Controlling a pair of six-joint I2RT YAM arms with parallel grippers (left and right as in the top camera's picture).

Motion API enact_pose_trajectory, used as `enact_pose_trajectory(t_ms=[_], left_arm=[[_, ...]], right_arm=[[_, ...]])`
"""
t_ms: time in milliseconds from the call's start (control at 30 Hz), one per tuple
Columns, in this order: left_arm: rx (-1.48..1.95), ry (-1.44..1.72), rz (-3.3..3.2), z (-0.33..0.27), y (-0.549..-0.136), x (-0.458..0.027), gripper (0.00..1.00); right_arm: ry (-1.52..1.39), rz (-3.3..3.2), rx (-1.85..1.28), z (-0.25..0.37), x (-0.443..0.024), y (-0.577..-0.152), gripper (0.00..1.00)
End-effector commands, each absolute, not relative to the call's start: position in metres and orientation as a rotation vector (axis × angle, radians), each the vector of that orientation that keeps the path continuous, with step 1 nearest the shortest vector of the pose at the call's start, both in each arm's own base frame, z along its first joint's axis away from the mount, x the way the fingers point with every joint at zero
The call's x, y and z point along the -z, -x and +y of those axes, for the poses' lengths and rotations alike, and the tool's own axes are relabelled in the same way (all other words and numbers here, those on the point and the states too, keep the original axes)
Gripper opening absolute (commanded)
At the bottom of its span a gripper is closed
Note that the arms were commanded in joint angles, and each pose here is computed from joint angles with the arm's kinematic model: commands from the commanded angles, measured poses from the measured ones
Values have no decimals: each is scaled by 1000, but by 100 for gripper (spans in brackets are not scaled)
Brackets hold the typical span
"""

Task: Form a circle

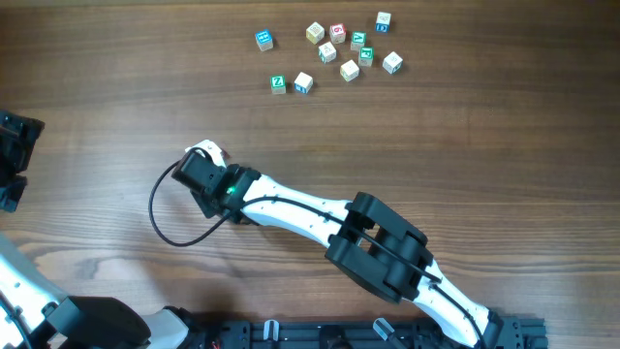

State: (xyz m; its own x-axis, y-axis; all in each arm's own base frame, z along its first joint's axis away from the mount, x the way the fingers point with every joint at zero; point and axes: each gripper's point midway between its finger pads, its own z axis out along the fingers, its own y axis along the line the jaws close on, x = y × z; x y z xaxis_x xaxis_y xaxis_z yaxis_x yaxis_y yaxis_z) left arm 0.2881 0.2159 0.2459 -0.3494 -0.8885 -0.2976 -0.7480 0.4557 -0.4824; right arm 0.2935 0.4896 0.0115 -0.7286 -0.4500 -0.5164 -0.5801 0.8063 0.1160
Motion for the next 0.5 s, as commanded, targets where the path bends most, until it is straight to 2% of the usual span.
enact_pose_trajectory(t_ms=[0,467], left_arm=[[339,1343,2199,218,-287,-246,100],[339,1343,2199,218,-287,-246,100]], right_arm=[[776,2519,-321,483,1,-298,4],[777,2501,-333,486,-1,-300,5]])
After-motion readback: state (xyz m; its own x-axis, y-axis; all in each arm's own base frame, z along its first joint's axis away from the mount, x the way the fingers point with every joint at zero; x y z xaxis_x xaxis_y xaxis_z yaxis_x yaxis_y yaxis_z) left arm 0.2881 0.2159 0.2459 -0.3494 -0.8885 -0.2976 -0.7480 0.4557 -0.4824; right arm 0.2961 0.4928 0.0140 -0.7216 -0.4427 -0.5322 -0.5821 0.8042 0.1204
